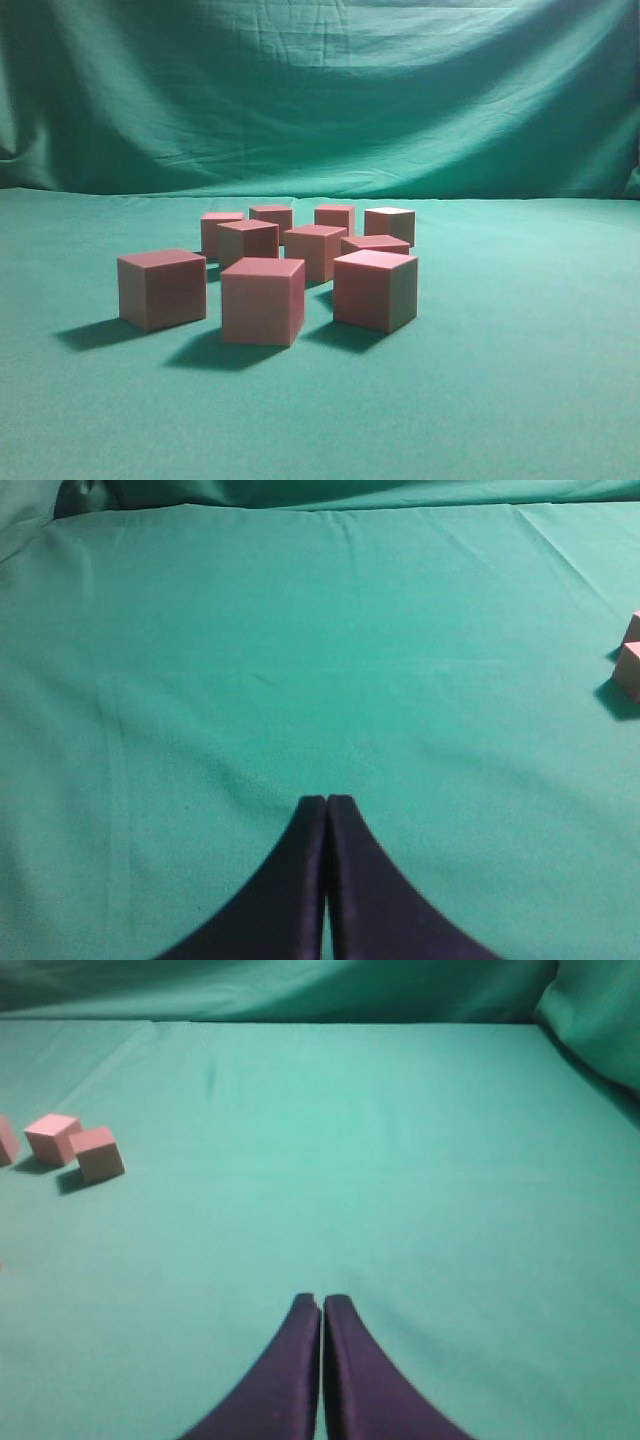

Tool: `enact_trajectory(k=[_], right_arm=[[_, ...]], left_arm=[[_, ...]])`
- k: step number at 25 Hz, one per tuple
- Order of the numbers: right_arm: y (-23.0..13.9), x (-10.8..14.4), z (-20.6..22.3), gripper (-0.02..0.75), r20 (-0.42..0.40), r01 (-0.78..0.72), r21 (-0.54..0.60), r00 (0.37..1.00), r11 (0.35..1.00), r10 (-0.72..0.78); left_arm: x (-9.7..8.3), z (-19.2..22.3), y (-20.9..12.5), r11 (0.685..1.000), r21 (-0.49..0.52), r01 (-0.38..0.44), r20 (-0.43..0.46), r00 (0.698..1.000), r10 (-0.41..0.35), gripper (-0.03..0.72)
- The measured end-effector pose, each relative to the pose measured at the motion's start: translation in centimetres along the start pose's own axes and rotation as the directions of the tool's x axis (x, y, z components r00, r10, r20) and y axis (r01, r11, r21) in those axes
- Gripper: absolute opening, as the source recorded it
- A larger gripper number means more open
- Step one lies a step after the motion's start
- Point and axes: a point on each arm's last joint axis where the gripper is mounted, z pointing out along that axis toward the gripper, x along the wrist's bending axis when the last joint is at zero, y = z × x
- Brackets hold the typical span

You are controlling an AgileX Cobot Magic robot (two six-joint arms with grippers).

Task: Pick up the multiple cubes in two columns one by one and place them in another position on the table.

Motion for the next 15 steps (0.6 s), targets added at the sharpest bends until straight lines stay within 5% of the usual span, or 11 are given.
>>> enact_trajectory(k=[15], right_arm=[[-0.16, 0.00, 0.00, 0.000, 0.000, -0.007, 0.018, 1.000, 1.000, 0.007]], left_arm=[[0.00, 0.00, 0.00, 1.000, 0.000, 0.000, 0.000, 1.000, 0.000, 0.000]])
